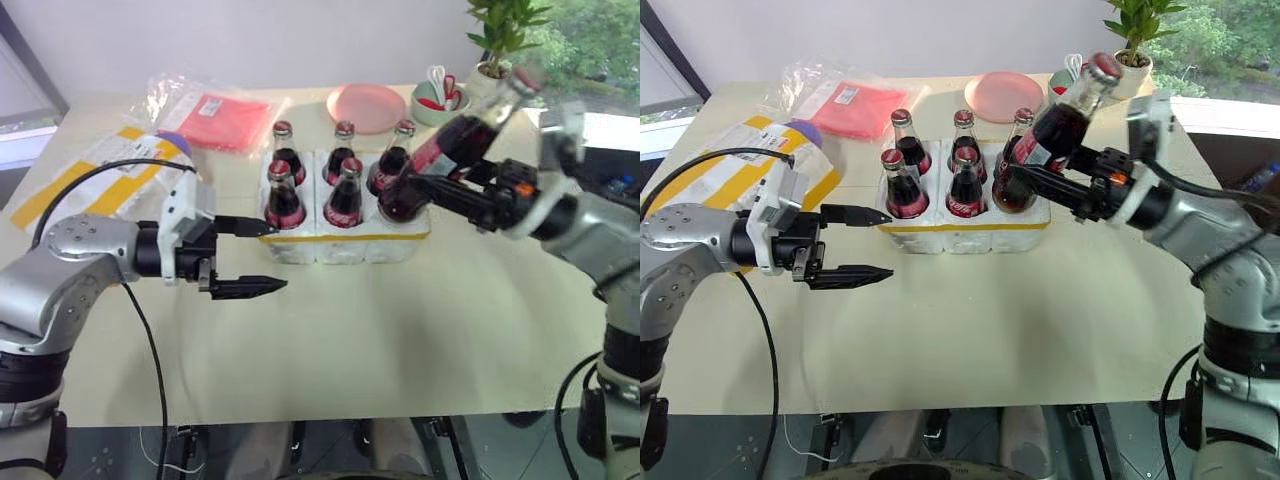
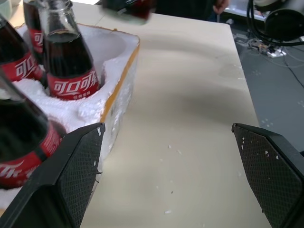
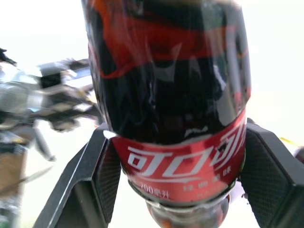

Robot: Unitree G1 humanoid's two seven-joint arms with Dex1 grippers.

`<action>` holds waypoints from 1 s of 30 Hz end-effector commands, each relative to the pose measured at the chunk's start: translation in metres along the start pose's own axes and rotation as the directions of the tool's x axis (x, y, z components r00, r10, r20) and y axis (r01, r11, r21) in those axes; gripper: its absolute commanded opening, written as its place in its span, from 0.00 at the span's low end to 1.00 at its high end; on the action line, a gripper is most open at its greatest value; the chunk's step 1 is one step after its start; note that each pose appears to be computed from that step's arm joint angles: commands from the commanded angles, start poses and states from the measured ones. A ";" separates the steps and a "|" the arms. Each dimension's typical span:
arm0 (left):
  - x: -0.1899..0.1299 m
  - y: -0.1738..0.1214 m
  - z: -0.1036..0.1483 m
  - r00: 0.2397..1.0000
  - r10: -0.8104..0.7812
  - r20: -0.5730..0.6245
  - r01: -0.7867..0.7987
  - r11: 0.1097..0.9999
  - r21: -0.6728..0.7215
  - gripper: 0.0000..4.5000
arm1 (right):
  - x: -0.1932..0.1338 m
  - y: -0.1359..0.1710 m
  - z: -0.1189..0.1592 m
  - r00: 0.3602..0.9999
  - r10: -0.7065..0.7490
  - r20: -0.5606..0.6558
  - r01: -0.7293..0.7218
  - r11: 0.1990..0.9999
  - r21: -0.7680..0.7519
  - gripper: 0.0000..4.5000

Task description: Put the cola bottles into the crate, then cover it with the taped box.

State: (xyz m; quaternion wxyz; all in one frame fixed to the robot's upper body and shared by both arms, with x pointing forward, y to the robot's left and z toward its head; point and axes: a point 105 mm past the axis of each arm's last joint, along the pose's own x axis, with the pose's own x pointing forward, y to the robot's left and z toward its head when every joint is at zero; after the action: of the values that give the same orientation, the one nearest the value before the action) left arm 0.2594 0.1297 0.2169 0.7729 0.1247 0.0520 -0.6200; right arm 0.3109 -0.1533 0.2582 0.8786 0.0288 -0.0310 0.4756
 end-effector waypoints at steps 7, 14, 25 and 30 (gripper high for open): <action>-0.001 -0.001 0.008 0.999 0.030 0.023 -0.031 0.998 0.046 1.00 | 0.023 -0.020 -0.026 0.994 -0.006 -0.112 -0.002 0.997 -0.075 0.63; -0.001 -0.003 0.006 0.999 0.043 0.024 -0.044 0.998 0.043 1.00 | 0.026 -0.038 -0.067 0.970 -0.093 -0.225 0.077 0.994 -0.079 0.74; -0.018 0.004 0.004 0.990 0.139 -0.007 -0.139 0.989 0.041 1.00 | -0.011 -0.009 -0.015 0.991 0.012 -0.136 -0.028 0.992 -0.120 0.98; -0.049 0.012 0.007 0.943 0.331 -0.040 -0.326 0.940 0.101 1.00 | -0.052 0.012 0.041 0.994 0.087 -0.065 -0.095 0.986 -0.134 0.98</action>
State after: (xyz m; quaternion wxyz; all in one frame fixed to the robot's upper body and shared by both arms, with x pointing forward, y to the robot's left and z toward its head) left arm 0.2610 0.1659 0.2172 0.8404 0.1473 0.0553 -0.5187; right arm 0.2886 -0.1900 0.2700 0.8687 -0.0479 -0.0043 0.4930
